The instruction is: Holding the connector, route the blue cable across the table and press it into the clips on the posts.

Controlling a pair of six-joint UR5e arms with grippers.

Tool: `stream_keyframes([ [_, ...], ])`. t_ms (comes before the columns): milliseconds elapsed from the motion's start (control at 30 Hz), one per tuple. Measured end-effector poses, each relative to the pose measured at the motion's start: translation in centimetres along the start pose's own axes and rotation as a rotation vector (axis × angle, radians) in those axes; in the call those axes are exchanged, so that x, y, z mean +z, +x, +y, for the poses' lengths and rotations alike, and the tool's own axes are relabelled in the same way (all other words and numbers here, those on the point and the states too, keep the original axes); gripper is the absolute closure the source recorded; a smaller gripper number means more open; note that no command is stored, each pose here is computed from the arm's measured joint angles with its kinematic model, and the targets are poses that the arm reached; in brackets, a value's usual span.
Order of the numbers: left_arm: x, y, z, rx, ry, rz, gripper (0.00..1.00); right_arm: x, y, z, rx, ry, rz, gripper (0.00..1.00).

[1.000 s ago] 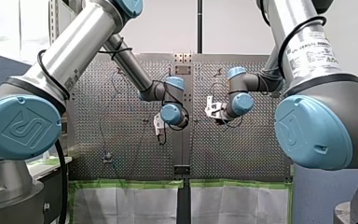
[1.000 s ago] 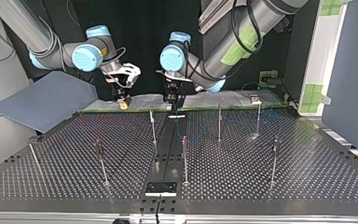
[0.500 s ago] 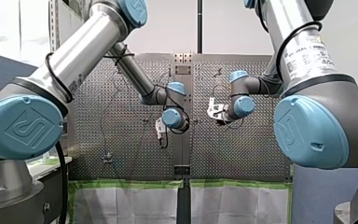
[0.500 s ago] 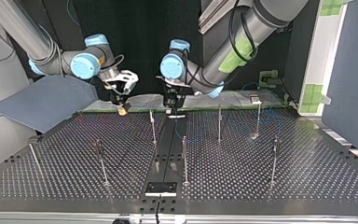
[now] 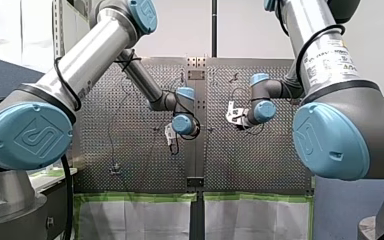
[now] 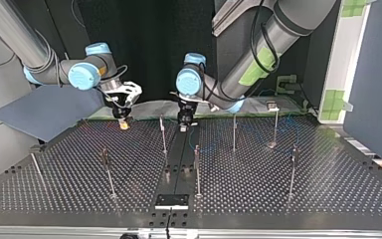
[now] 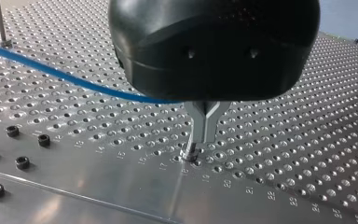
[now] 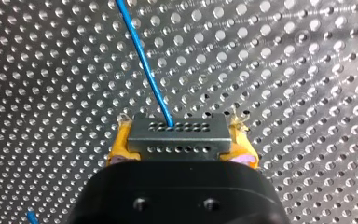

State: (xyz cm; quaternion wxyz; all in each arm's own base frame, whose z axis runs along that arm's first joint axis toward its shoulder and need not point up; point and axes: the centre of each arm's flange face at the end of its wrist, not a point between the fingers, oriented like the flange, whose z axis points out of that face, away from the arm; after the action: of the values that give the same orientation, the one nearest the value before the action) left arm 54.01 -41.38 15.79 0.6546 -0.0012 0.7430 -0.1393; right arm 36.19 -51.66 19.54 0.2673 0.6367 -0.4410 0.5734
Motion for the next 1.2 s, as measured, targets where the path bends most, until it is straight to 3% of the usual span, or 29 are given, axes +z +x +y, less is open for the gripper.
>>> stream_keyframes([
  [300,2.2,1.3,0.2,0.024,-0.005,0.017,0.98,0.9,-0.2,1.8,0.006,-0.017,-0.001,1.00],
  [467,2.6,1.1,-0.6,0.029,0.016,0.028,0.98,1.4,-0.6,2.1,0.007,-0.012,-0.005,1.00],
  [633,2.9,0.7,-0.5,0.028,0.003,0.020,0.98,1.8,0.0,2.5,0.006,-0.011,0.005,1.00],
  [667,2.9,0.6,-0.5,0.028,0.001,0.019,0.94,1.9,0.1,2.5,0.006,-0.011,0.007,1.00],
  [700,3.0,0.6,-0.5,0.028,-0.001,0.018,0.83,2.0,0.3,2.6,0.006,-0.011,0.011,1.00],
  [733,3.0,0.5,-0.5,0.028,-0.001,0.018,0.83,2.0,0.4,2.7,0.006,-0.010,0.013,1.00],
  [800,3.0,0.4,-0.6,0.030,-0.001,0.020,0.60,2.2,0.7,2.8,0.006,-0.009,0.018,1.00],
  [833,3.0,0.4,-0.7,0.031,-0.001,0.021,0.60,2.2,0.8,2.8,0.005,-0.008,0.020,1.00],
  [900,2.9,0.4,-0.8,0.035,-0.001,0.028,0.36,2.3,1.0,3.0,0.005,-0.008,0.022,1.00],
  [933,2.8,0.5,-0.8,0.036,-0.002,0.033,0.36,2.3,1.1,3.0,0.005,-0.009,0.022,1.00],
  [1000,2.6,0.6,-0.9,0.039,-0.005,0.046,0.13,2.4,1.1,3.3,0.004,-0.012,0.023,1.00],
  [1033,2.5,0.6,-0.9,0.041,-0.006,0.051,0.13,2.4,1.2,3.4,0.004,-0.014,0.023,1.00],
  [1067,2.4,0.7,-0.9,0.043,-0.008,0.060,0.00,2.4,1.2,3.5,0.003,-0.015,0.023,1.00],
  [1200,2.0,0.7,-0.8,0.055,-0.015,0.089,0.00,2.4,1.3,4.0,0.003,-0.023,0.024,1.00],
])
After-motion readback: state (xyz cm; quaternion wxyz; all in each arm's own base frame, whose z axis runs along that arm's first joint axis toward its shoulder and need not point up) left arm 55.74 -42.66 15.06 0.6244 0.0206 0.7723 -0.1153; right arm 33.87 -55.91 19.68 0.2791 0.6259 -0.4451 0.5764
